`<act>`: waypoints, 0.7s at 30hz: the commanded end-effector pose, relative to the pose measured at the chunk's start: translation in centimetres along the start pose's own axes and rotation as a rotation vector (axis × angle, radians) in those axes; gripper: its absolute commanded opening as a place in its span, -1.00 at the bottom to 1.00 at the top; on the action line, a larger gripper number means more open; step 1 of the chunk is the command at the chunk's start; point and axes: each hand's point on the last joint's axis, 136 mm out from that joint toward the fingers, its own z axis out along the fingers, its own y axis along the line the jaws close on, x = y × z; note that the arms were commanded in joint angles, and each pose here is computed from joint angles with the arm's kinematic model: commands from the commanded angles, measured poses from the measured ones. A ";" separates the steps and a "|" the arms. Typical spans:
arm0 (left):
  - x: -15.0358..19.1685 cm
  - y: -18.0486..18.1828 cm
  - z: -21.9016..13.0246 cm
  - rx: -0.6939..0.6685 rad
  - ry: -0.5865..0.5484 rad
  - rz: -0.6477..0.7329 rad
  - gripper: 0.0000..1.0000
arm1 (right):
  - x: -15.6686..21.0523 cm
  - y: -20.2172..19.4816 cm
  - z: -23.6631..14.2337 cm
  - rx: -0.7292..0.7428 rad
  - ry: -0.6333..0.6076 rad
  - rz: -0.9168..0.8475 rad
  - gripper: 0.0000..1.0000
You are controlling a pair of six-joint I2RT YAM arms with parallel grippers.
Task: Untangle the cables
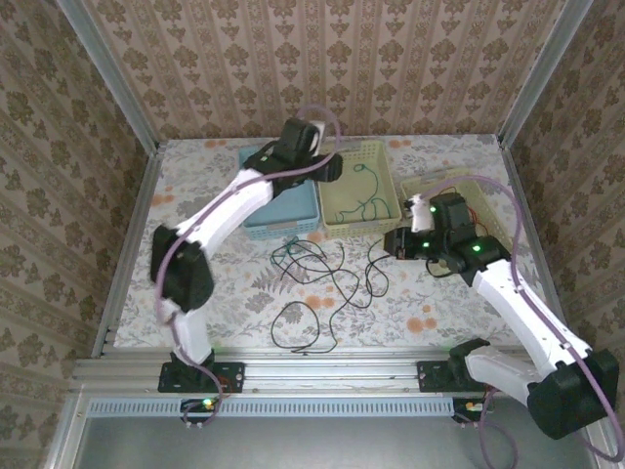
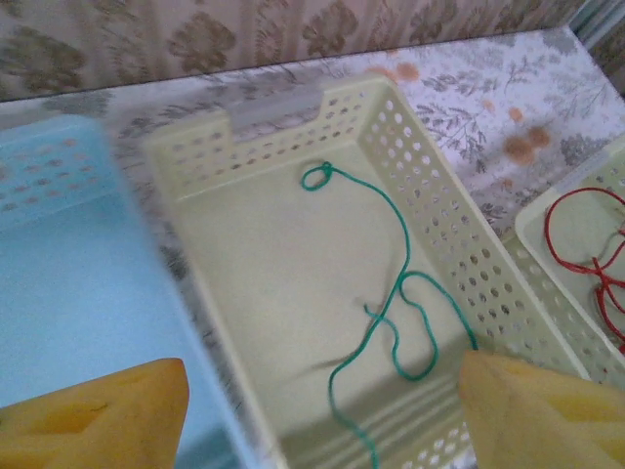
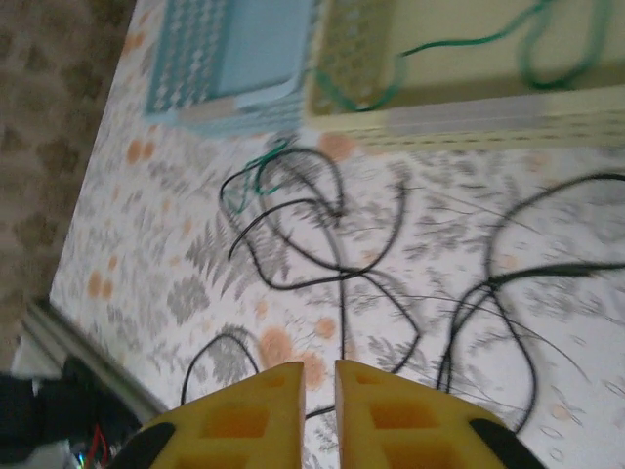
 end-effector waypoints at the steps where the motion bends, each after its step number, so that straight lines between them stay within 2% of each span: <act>1: 3.3 2.6 -3.3 -0.086 0.003 -0.032 0.48 | 0.2 1.9 1.6 -0.023 0.038 -0.102 -0.60; 7: 13.7 4.9 -6.4 -0.087 0.181 -0.050 0.42 | -0.6 1.7 3.4 -0.014 0.032 -0.071 -0.62; 10: 17.2 4.6 -6.5 -0.039 0.262 -0.051 0.37 | -1.2 1.3 3.6 0.000 0.032 -0.058 -0.62; 14: 19.1 4.6 -5.4 -0.033 0.329 -0.031 0.26 | -1.1 0.5 3.9 0.013 0.041 -0.026 -0.62; 21: 19.4 5.5 -2.8 -0.105 0.355 0.051 0.09 | -0.5 -0.4 3.5 0.033 0.040 -0.002 -0.63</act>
